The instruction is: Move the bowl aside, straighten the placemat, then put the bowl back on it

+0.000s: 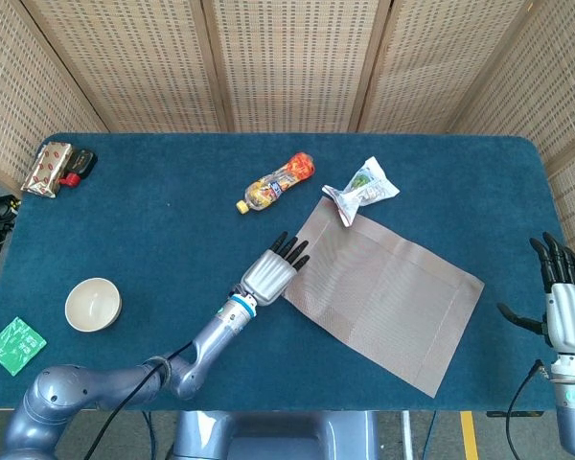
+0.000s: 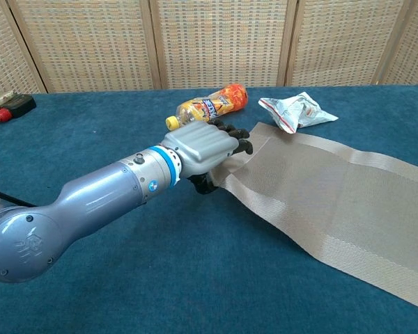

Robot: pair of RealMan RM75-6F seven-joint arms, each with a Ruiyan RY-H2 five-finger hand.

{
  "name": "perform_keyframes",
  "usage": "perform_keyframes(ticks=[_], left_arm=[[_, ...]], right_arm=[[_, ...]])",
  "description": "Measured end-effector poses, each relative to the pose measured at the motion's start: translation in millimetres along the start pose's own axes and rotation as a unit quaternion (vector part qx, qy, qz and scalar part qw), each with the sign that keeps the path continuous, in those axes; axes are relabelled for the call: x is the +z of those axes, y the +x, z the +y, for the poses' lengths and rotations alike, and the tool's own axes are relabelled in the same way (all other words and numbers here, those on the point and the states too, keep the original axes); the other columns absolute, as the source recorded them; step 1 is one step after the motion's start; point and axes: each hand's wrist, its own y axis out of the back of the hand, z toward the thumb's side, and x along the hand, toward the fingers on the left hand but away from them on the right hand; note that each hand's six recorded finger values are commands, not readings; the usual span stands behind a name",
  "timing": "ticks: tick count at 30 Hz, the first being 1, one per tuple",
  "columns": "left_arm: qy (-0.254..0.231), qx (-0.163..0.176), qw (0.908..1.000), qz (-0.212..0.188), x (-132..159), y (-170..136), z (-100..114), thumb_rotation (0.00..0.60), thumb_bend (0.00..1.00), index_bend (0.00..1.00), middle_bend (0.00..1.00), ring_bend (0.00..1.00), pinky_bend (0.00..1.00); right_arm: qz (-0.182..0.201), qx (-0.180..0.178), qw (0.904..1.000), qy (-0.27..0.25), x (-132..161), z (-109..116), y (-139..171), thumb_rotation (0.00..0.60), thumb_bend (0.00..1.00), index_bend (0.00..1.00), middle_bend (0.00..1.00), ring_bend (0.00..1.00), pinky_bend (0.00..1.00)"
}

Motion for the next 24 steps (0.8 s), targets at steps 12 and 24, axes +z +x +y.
perform_keyframes(ticks=[12, 24], left_arm=[[-0.004, 0.023, 0.9997, -0.006, 5.7, 2.1, -0.4, 0.600, 0.44, 0.59, 0.00, 0.00, 0.00], [-0.004, 0.053, 0.9986, -0.004, 1.8, -0.6, 4.4, 0.600, 0.44, 0.66, 0.00, 0.00, 0.00]], right_arm=[[-0.004, 0.004, 1.0000, -0.006, -1.6, -0.1, -0.4, 0.600, 0.27, 0.09, 0.00, 0.00, 0.00], [-0.002, 0.008, 0.9999, -0.008, -0.4, -0.2, 0.6, 0.600, 0.27, 0.09, 0.00, 0.00, 0.00]])
